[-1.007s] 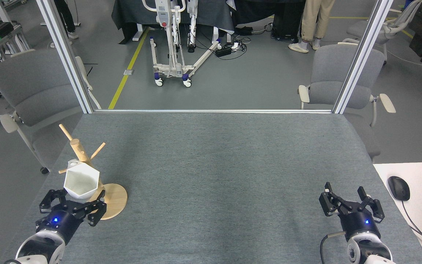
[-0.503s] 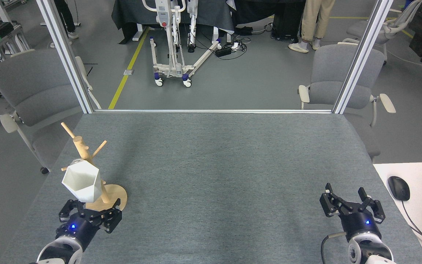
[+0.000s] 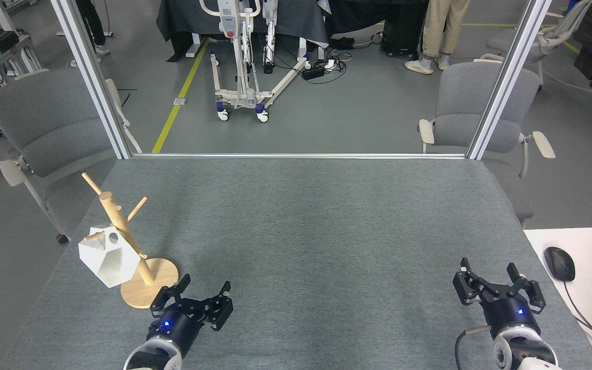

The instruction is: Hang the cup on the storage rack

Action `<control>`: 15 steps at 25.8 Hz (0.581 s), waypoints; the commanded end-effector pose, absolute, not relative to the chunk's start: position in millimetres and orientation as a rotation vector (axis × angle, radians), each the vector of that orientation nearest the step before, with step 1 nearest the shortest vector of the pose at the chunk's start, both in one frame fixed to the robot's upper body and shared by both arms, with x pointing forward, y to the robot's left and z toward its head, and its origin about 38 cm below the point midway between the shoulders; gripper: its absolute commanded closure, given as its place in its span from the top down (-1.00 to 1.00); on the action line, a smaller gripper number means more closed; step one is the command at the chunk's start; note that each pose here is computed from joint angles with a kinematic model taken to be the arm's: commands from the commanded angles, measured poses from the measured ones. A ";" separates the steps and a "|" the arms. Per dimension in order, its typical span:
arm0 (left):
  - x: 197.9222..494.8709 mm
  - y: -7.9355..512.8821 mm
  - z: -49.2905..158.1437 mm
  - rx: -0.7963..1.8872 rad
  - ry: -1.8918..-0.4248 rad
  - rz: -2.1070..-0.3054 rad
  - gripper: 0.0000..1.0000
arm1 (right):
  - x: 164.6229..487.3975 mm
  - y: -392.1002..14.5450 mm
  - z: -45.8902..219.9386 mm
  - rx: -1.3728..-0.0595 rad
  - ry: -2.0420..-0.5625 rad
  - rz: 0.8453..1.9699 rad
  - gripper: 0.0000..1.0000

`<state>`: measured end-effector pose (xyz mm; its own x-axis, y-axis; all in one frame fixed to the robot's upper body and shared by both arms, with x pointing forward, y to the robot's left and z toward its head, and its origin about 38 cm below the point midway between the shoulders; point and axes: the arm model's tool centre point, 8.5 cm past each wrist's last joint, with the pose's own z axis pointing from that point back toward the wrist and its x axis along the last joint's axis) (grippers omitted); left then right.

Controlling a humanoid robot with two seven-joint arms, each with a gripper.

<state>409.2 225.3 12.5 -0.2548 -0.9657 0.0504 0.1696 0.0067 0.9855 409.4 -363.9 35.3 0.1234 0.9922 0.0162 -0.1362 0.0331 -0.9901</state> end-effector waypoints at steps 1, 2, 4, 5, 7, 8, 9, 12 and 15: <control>417.7 175.9 30.2 0.938 -1.385 -1.481 0.96 | 415.6 -366.2 43.3 -1.162 -1.037 1.160 0.99; 422.4 167.1 37.2 0.976 -1.393 -1.474 0.96 | 417.4 -365.6 45.7 -1.163 -1.043 1.158 0.99; 434.9 143.5 55.0 1.064 -1.400 -1.459 0.96 | 418.4 -367.8 48.1 -1.167 -1.047 1.157 0.99; 440.3 130.4 63.2 1.102 -1.400 -1.462 0.96 | 418.9 -368.4 49.0 -1.170 -1.048 1.157 0.99; 451.9 112.9 81.4 1.183 -1.386 -1.443 0.96 | 419.3 -367.7 49.1 -1.170 -1.048 1.154 0.99; 457.2 108.7 89.0 1.217 -1.374 -1.427 0.96 | 419.9 -367.9 50.0 -1.172 -1.048 1.155 0.99; 460.8 105.6 94.6 1.240 -1.368 -1.415 0.96 | 423.2 -368.3 54.3 -1.179 -1.056 1.153 0.99; 468.6 101.4 111.1 1.268 -1.381 -1.366 0.96 | 433.6 -369.3 70.5 -1.208 -1.088 1.147 0.99; 467.1 99.4 120.8 1.255 -1.421 -1.328 0.96 | 455.9 -356.2 96.6 -1.225 -1.158 1.139 0.99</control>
